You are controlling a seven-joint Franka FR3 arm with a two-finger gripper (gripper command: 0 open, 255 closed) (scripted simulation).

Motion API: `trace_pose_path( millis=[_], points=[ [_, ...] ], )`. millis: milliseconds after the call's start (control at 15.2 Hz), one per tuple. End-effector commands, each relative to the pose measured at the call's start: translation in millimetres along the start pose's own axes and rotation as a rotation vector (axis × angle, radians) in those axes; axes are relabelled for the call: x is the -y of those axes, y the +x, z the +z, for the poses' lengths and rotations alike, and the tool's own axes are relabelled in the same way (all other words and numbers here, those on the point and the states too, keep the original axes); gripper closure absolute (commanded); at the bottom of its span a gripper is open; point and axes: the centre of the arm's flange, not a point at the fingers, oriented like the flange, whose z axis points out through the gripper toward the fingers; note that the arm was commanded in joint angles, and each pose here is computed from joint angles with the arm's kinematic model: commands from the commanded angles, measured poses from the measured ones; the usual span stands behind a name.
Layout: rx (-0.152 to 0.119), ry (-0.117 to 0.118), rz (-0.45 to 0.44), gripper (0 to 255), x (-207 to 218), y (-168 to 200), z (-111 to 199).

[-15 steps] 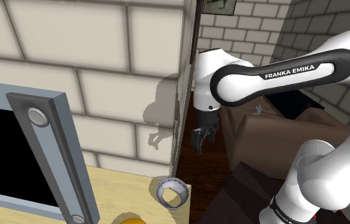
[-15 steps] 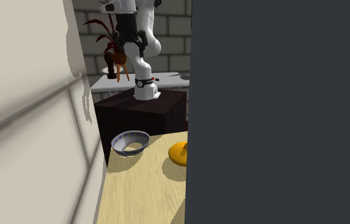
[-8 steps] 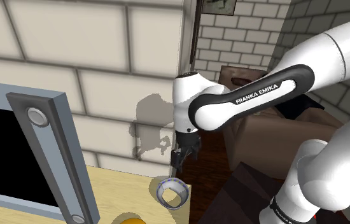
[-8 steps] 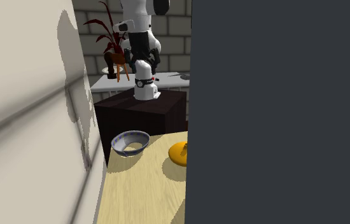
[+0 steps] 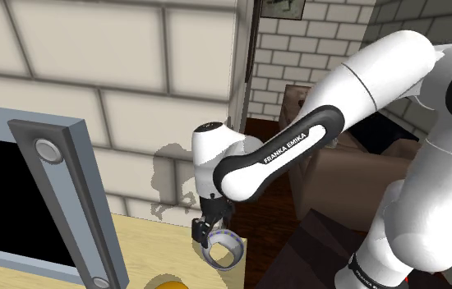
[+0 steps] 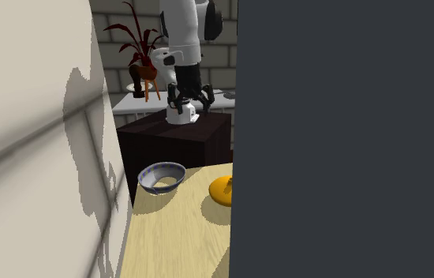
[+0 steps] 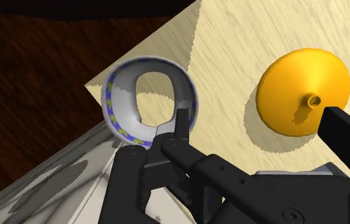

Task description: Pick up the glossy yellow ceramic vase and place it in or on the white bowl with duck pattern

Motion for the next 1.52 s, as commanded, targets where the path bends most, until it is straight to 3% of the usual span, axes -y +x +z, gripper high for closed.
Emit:
trace_pose_path(
  millis=[0, 990, 1452],
  points=[
    [0.001, 0.003, 0.002, 0, 19, 10, 20],
    [0.01, 0.016, 0.011, 0, 147, 92, 146],
    [0.01, 0.016, 0.011, 0, 150, 93, 179]
  ],
)
